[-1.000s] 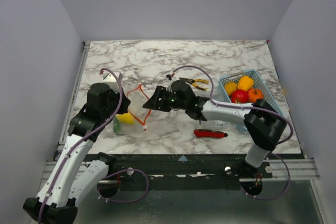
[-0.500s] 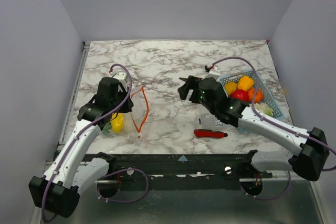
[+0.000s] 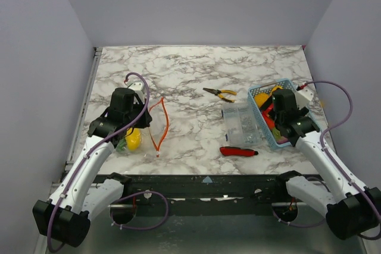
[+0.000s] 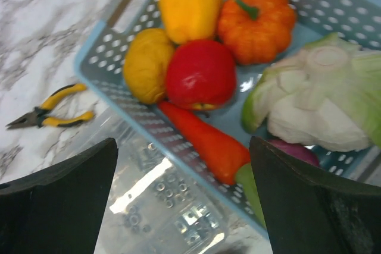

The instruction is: Place the food in the zip-top bag and seal the zipper

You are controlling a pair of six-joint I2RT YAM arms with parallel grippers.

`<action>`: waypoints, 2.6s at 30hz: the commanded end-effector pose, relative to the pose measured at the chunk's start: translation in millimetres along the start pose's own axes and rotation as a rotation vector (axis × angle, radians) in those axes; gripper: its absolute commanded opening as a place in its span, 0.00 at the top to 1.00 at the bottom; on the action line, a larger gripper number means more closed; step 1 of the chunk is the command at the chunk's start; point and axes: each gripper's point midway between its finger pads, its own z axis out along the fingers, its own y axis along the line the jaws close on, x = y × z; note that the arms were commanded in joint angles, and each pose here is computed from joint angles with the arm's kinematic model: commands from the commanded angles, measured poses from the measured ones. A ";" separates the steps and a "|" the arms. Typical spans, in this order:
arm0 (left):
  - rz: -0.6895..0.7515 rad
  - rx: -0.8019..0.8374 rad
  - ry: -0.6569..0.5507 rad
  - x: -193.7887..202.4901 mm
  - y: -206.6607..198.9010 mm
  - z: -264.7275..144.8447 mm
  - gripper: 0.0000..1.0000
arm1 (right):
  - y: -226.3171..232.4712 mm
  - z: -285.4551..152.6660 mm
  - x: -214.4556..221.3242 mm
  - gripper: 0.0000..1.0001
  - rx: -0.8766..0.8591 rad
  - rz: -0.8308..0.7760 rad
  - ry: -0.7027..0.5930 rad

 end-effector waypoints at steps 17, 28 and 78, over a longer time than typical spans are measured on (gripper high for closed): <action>0.010 0.051 -0.020 -6.2 -10.0 -3.7 1.00 | -45.3 39.4 94.1 0.28 0.032 0.213 0.398; 0.011 0.062 -0.018 -6.1 -12.0 -3.9 1.00 | -47.4 36.1 86.8 0.58 0.022 0.200 0.384; 0.010 0.078 -0.016 -6.3 -14.9 -4.1 1.00 | -70.1 53.1 4.0 0.88 0.194 0.039 0.078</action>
